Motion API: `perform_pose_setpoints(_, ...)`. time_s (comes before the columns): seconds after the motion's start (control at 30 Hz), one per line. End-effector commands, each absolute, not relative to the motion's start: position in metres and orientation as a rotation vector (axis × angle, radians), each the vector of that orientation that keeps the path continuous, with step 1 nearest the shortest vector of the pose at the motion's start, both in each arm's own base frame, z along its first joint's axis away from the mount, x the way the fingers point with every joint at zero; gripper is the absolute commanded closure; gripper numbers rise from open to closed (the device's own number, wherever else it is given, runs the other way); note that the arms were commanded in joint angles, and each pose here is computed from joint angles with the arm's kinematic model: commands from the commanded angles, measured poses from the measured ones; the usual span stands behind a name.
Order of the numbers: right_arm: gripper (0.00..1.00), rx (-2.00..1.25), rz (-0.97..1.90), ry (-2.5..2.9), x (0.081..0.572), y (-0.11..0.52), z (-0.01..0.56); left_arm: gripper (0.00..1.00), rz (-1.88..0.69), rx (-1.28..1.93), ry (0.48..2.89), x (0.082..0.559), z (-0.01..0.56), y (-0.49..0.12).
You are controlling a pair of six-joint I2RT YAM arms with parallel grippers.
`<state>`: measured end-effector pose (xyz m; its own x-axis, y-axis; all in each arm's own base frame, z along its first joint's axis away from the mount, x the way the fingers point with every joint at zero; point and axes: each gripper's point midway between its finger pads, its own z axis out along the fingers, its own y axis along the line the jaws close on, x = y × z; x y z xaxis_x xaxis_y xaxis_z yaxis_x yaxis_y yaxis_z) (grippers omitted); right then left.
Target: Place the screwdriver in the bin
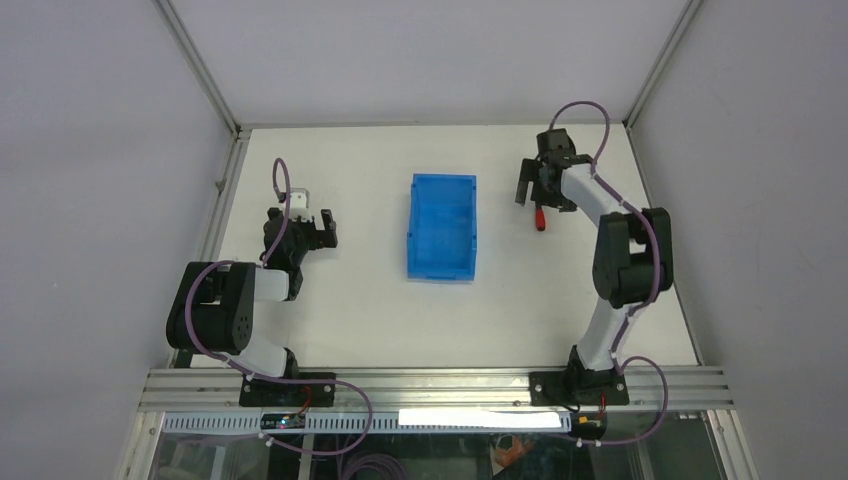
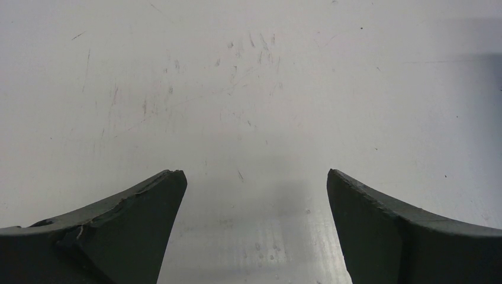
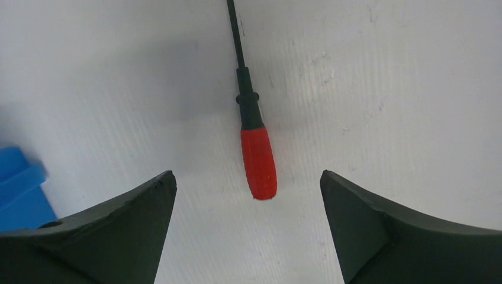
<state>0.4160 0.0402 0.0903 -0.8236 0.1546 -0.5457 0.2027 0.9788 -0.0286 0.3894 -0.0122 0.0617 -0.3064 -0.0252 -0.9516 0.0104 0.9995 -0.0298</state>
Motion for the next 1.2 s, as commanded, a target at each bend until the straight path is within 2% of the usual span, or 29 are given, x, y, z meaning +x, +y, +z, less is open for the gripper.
perform_pose_setpoints(0.0,0.08,0.196,-0.116,2.652,0.429,0.040,0.070,0.01,-0.059,-0.016,1.826,0.394,0.079,-0.017)
perform_pose_setpoints(0.13,0.17,0.205,-0.113,2.722,0.433,0.039,0.045,0.01,-0.058,-0.017,1.827,0.394,0.078,-0.016)
perform_pose_setpoints(0.2,0.29,0.220,-0.093,2.745,0.431,0.041,0.037,0.01,-0.058,-0.016,1.825,0.394,0.079,-0.017)
perform_pose_setpoints(0.33,0.78,0.233,-0.067,2.767,0.427,0.043,0.031,0.01,-0.059,-0.016,1.827,0.394,0.079,-0.017)
perform_pose_setpoints(0.4,0.97,0.231,-0.069,2.760,0.427,0.042,0.038,0.01,-0.059,-0.017,1.826,0.394,0.079,-0.017)
perform_pose_setpoints(0.43,1.00,0.231,-0.069,2.748,0.427,0.042,0.044,0.01,-0.059,-0.017,1.825,0.394,0.079,-0.016)
perform_pose_setpoints(0.87,1.00,0.281,-0.148,2.544,0.403,0.029,0.179,0.01,-0.059,-0.017,1.826,0.394,0.079,-0.017)
perform_pose_setpoints(1.17,1.00,0.074,-0.042,2.372,0.380,0.107,0.263,0.01,-0.058,-0.017,1.825,0.394,0.079,-0.016)
